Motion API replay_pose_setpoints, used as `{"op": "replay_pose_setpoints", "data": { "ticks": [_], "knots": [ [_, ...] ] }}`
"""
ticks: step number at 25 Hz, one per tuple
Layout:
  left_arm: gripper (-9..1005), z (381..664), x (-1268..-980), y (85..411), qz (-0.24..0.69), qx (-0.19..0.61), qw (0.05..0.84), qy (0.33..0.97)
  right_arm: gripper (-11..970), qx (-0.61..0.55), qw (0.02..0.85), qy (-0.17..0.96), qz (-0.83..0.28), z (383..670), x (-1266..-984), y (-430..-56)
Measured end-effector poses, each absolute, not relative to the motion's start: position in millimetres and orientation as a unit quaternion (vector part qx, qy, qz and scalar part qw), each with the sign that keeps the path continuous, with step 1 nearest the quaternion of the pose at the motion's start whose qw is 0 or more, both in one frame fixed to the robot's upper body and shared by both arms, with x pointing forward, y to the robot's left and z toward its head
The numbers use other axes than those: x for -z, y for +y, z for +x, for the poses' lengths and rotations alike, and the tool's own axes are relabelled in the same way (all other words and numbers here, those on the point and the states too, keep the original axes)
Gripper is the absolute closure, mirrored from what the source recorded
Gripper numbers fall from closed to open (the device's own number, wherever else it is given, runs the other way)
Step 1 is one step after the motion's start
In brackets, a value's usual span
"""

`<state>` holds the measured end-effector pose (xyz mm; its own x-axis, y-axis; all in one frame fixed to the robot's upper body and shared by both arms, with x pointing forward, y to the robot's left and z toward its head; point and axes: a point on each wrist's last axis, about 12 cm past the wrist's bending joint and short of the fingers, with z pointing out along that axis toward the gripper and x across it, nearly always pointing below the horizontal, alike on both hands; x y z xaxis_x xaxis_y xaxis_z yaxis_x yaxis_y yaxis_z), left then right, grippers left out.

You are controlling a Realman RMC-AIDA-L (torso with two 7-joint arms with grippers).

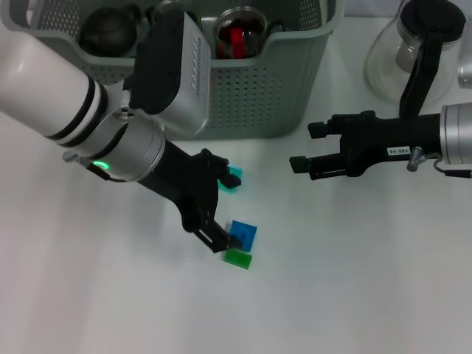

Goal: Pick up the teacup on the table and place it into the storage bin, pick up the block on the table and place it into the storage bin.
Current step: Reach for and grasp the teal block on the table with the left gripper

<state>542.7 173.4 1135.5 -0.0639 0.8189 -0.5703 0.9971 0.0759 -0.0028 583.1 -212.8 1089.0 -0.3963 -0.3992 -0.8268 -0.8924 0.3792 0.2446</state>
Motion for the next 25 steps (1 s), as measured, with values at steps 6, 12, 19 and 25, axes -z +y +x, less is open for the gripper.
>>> {"op": "replay_pose_setpoints", "data": {
  "ticks": [6, 12, 19, 25],
  "knots": [
    [28, 552, -1133, 175, 0.627, 0.177, 0.238, 0.72, 78, -0.361, 0.342, 0.757, -0.423, 581, -1087, -214],
    [28, 561, -1129, 171, 0.631, 0.16, 0.235, 0.722, 77, -0.362, 0.341, 0.758, -0.422, 580, -1087, -215],
    [28, 572, -1122, 164, 0.635, 0.145, 0.232, 0.722, 78, -0.363, 0.34, 0.758, -0.422, 580, -1087, -215],
    [27, 578, -1118, 163, 0.636, 0.127, 0.228, 0.726, 77, -0.363, 0.339, 0.759, -0.42, 578, -1086, -217]
  ]
}}
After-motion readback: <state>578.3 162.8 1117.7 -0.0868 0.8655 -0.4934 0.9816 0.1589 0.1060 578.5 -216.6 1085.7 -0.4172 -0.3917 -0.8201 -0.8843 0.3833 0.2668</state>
